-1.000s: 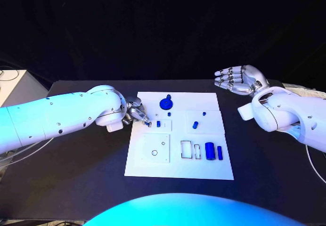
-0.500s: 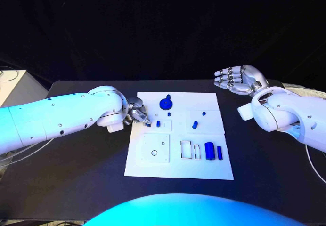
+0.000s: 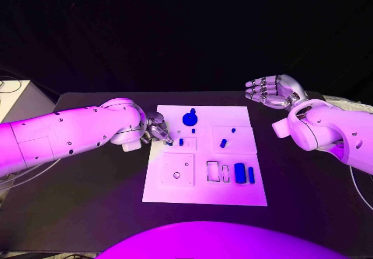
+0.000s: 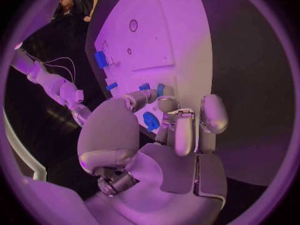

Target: Assemble the parts on the task board

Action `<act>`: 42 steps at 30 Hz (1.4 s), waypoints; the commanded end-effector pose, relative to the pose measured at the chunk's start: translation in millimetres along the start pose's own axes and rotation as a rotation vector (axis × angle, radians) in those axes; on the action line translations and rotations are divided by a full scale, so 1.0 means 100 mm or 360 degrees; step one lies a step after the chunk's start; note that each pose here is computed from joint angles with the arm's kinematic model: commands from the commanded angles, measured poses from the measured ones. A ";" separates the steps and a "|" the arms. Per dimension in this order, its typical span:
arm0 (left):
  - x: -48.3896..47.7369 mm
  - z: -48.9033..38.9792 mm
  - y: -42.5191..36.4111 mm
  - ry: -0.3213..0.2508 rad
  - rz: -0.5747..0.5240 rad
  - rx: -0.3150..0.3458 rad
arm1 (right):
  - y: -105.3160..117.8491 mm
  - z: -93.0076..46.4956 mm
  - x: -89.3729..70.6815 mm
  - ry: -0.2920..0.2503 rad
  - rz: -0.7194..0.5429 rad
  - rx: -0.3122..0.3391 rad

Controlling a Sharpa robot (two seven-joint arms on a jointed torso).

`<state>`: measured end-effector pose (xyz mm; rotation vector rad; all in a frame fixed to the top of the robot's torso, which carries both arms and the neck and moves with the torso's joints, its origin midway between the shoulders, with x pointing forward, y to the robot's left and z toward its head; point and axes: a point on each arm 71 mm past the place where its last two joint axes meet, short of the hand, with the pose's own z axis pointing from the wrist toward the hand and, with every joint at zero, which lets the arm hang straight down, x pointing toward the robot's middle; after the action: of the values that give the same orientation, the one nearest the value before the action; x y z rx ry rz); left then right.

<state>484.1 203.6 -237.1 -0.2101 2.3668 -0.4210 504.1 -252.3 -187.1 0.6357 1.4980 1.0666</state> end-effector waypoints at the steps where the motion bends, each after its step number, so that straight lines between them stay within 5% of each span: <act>1: 0.025 0.009 0.000 0.0035 0.0039 -0.0002 | 0.01 0.00 0.00 0.0011 0.0007 -0.0016; 42: 0.114 0.140 -0.123 0.0169 0.0173 -0.0023 | 0.01 0.00 0.01 0.0014 0.0010 -0.0017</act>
<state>492.3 189.3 -240.0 -0.1188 2.4168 -0.3813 504.2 -251.7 -187.3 0.6356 1.4996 1.0686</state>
